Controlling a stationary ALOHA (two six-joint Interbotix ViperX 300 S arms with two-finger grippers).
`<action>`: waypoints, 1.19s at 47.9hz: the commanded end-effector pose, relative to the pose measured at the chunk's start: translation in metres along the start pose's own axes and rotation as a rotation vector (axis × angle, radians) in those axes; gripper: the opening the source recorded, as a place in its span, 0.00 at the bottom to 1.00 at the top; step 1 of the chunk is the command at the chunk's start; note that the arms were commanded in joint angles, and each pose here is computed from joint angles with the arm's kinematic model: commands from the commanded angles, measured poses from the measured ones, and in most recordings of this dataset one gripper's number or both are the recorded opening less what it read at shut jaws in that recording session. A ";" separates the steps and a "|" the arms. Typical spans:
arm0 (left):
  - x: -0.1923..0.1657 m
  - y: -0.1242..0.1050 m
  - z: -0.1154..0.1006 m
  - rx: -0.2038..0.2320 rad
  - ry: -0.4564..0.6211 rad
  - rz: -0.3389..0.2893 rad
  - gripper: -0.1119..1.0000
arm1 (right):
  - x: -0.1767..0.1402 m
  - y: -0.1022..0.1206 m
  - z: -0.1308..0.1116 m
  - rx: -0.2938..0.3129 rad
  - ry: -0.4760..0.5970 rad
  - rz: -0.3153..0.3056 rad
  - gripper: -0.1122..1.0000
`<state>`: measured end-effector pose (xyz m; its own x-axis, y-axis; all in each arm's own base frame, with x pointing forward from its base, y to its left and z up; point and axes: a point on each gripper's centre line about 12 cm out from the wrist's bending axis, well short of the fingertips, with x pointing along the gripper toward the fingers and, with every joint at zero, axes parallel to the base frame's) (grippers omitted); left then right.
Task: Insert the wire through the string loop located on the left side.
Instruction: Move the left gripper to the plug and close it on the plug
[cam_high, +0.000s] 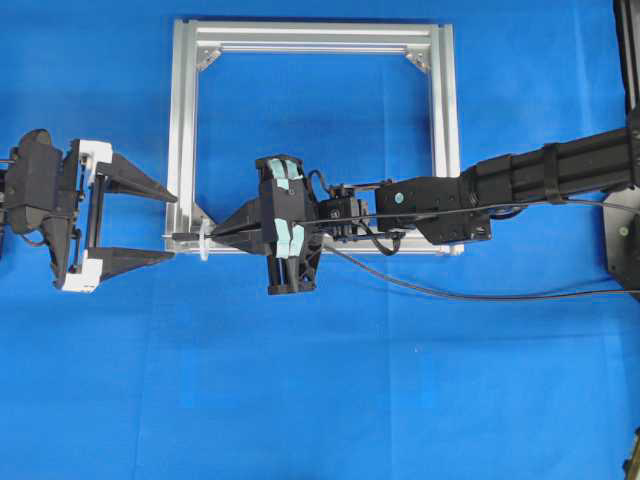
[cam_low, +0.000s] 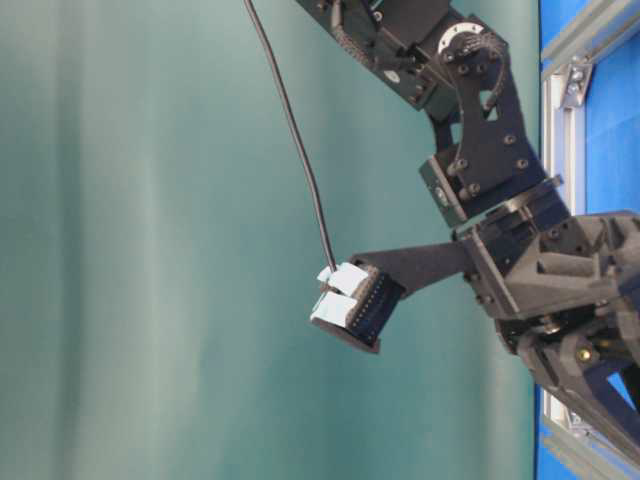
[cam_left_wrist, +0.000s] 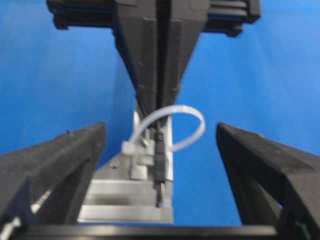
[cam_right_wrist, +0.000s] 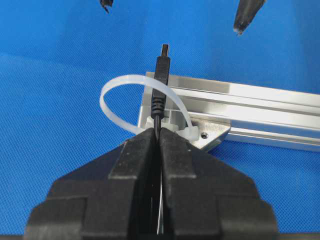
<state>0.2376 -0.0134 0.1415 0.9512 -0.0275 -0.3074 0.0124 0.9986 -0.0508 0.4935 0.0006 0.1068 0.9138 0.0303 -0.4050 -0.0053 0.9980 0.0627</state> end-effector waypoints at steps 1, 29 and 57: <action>0.004 -0.002 0.005 0.001 -0.009 -0.005 0.90 | -0.001 -0.001 0.019 0.003 -0.049 0.000 0.10; 0.042 -0.001 -0.029 -0.004 0.177 0.010 0.90 | -0.001 -0.001 0.019 0.003 -0.049 0.000 0.10; 0.039 -0.001 -0.031 -0.002 0.182 0.009 0.89 | -0.001 -0.001 0.018 0.003 -0.045 -0.001 0.10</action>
<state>0.2633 -0.0158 0.0956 0.8686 -0.0234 -0.4950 -0.0005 0.9988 -0.0481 0.4935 0.0006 0.1068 0.9138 0.0303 -0.4050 -0.0053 0.9980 0.0627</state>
